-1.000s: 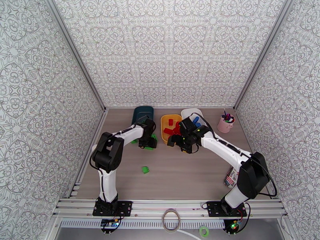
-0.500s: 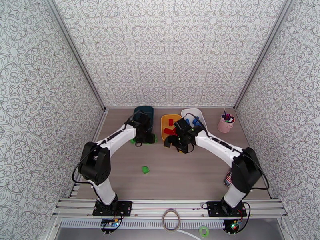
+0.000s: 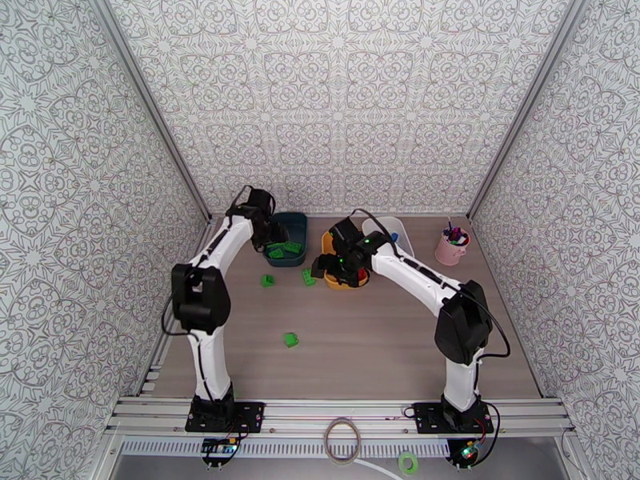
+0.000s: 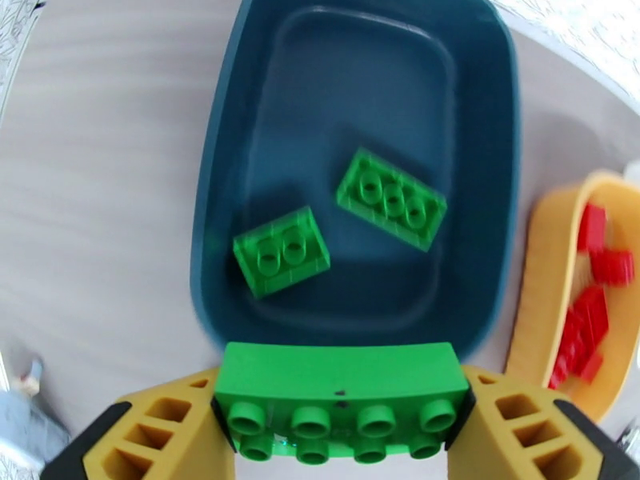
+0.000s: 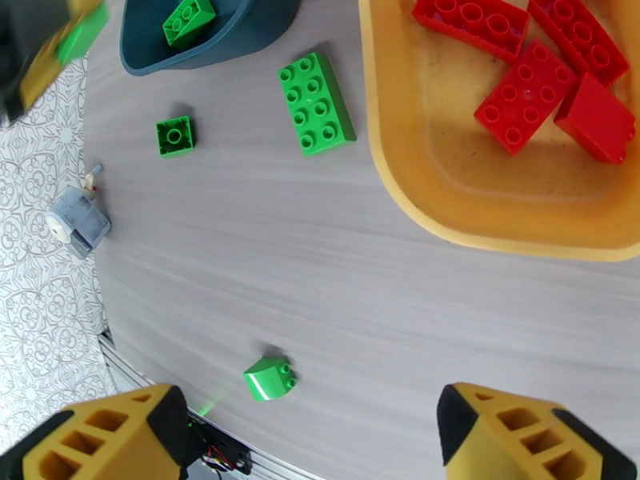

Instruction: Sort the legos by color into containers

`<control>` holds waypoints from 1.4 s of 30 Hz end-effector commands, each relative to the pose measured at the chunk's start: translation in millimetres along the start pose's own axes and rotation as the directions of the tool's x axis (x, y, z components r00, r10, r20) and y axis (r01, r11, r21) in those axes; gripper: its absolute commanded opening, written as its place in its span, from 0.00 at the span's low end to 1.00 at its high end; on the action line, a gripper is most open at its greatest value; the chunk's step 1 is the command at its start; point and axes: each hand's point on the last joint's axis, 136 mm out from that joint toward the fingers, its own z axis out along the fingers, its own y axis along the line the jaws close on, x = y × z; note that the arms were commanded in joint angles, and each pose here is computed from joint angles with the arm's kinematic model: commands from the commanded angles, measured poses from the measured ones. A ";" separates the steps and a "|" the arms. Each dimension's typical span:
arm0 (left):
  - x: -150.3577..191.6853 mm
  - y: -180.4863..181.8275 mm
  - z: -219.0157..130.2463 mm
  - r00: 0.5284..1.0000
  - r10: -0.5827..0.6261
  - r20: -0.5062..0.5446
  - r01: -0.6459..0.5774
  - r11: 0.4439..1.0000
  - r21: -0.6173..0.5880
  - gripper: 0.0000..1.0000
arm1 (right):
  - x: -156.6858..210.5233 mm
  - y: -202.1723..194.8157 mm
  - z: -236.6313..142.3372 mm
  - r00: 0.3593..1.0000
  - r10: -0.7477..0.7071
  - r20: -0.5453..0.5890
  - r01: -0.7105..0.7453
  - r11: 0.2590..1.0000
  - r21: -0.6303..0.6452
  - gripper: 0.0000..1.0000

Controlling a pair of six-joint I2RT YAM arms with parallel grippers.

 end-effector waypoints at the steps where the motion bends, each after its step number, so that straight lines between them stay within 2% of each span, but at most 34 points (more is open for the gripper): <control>1: -3.8 -2.5 8.9 0.999 0.015 -0.037 -0.015 1.000 0.010 0.53 | 2.6 -10.2 2.2 0.999 -0.026 -0.026 0.028 0.997 0.079 0.87; 5: -11.6 -6.0 23.9 0.999 0.022 -0.042 -0.021 1.000 0.015 0.59 | -1.6 -10.6 3.3 0.999 -0.027 -0.028 0.029 0.995 0.098 0.87; 10: -9.2 -7.9 28.6 0.998 0.036 -0.050 -0.036 0.999 0.018 0.80 | -5.4 -9.4 6.6 0.999 -0.020 -0.029 0.023 0.995 0.102 0.87; 12: -8.1 -9.7 24.7 0.998 0.049 -0.044 -0.048 0.999 0.019 0.84 | -6.2 -8.8 7.6 0.999 -0.023 -0.032 0.027 0.994 0.103 0.87; 16: -1.7 -13.2 14.4 0.997 0.062 -0.036 -0.062 0.998 0.019 0.87 | -7.2 -8.3 7.9 0.999 -0.027 -0.032 0.030 0.994 0.104 0.87; 17: -3.6 -15.0 0.8 0.998 0.061 -0.013 -0.061 0.998 0.024 0.87 | -7.4 -7.7 7.6 0.999 -0.027 -0.031 0.030 0.994 0.101 0.87; 22: 24.4 -11.5 -23.4 0.999 0.040 -0.018 -0.040 0.999 0.007 0.86 | 0.4 -5.5 8.0 0.999 -0.028 -0.040 0.032 0.996 0.089 0.84; 26: 63.1 -4.7 -42.0 0.998 0.030 -0.049 -0.032 0.999 -0.030 0.86 | 15.3 -7.7 7.4 0.998 -0.028 -0.055 0.033 0.995 0.093 0.82; 37: 243.9 9.2 -70.3 0.966 -0.079 -0.244 0.061 0.995 -0.082 0.86 | 85.5 -40.5 -0.5 0.997 0.001 -0.074 0.008 0.992 0.123 0.83; 42: 301.3 1.3 -69.7 0.943 -0.098 -0.319 0.081 0.995 -0.064 0.85 | 120.8 -52.1 -6.5 0.997 0.003 -0.074 0.007 0.991 0.134 0.84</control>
